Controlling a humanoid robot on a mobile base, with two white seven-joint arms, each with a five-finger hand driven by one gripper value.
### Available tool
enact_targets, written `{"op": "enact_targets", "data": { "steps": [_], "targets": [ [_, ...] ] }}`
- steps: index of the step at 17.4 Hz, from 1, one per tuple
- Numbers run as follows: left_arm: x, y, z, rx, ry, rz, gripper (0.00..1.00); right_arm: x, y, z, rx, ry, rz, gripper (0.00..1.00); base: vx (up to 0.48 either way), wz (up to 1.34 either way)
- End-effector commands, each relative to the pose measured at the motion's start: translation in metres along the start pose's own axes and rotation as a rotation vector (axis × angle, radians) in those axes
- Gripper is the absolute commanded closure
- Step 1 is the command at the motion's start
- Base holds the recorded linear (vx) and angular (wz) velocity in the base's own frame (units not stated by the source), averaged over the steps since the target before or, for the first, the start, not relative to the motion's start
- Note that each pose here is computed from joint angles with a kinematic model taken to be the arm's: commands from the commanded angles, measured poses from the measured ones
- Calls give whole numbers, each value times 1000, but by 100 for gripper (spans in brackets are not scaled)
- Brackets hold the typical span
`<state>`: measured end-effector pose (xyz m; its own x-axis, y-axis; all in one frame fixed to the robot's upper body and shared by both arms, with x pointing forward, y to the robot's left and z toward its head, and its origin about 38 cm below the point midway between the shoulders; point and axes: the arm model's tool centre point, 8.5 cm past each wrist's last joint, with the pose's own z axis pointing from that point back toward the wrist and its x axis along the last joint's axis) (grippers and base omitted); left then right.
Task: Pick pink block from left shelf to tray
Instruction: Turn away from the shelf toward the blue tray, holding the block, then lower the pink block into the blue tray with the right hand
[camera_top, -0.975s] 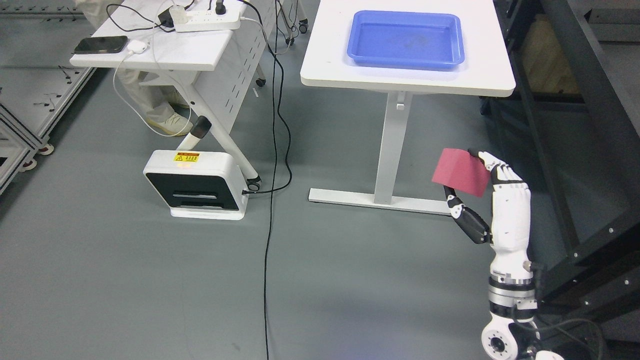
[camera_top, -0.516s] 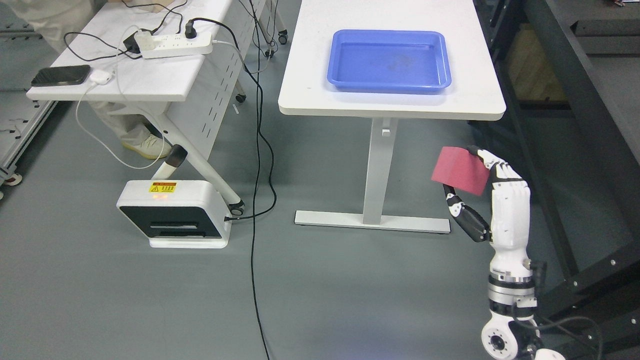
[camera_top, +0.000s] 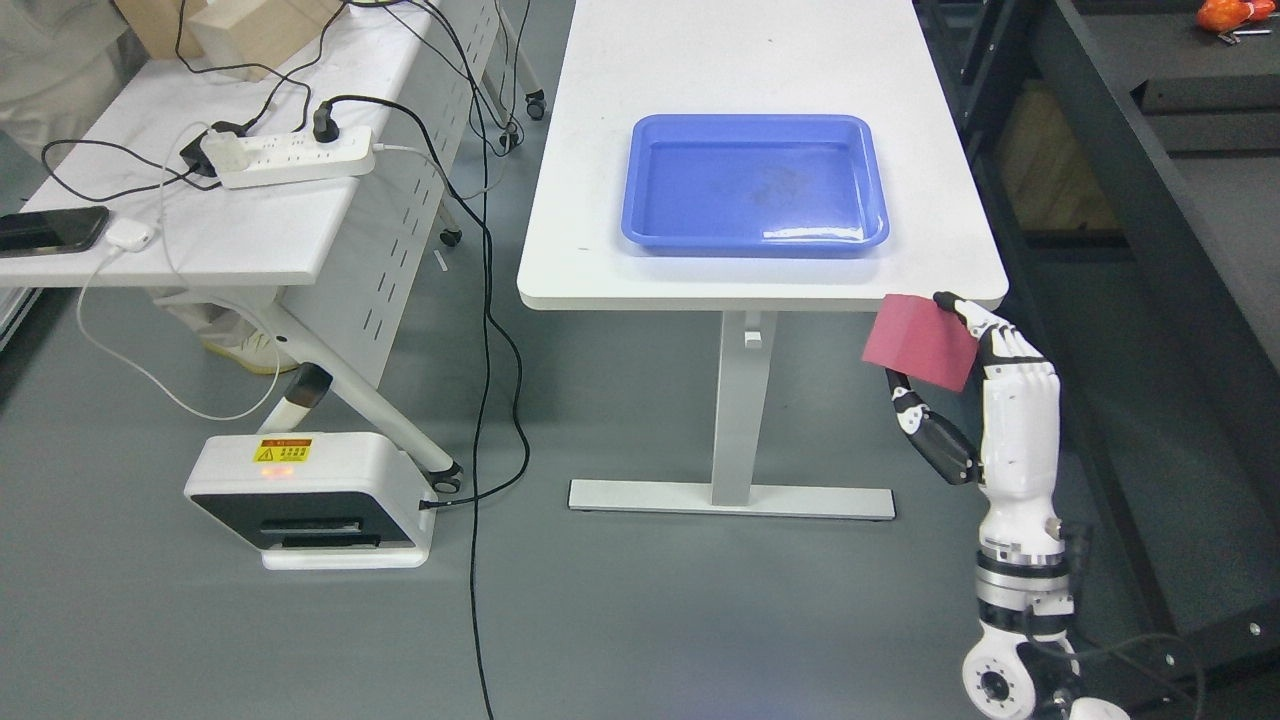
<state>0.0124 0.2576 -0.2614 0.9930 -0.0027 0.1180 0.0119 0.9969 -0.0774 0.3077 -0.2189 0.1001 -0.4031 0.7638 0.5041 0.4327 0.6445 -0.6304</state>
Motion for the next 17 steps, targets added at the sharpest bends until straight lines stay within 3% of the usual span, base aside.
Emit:
{"op": "enact_targets", "data": {
  "steps": [1, 17],
  "targets": [
    [-7, 10, 2, 15, 3, -2, 0, -3, -2, 1, 10, -8, 12, 91, 261, -2],
    [-7, 10, 2, 15, 3, -2, 0, 1, 1, -1, 26, -22, 11, 90, 200, 12]
  ]
}}
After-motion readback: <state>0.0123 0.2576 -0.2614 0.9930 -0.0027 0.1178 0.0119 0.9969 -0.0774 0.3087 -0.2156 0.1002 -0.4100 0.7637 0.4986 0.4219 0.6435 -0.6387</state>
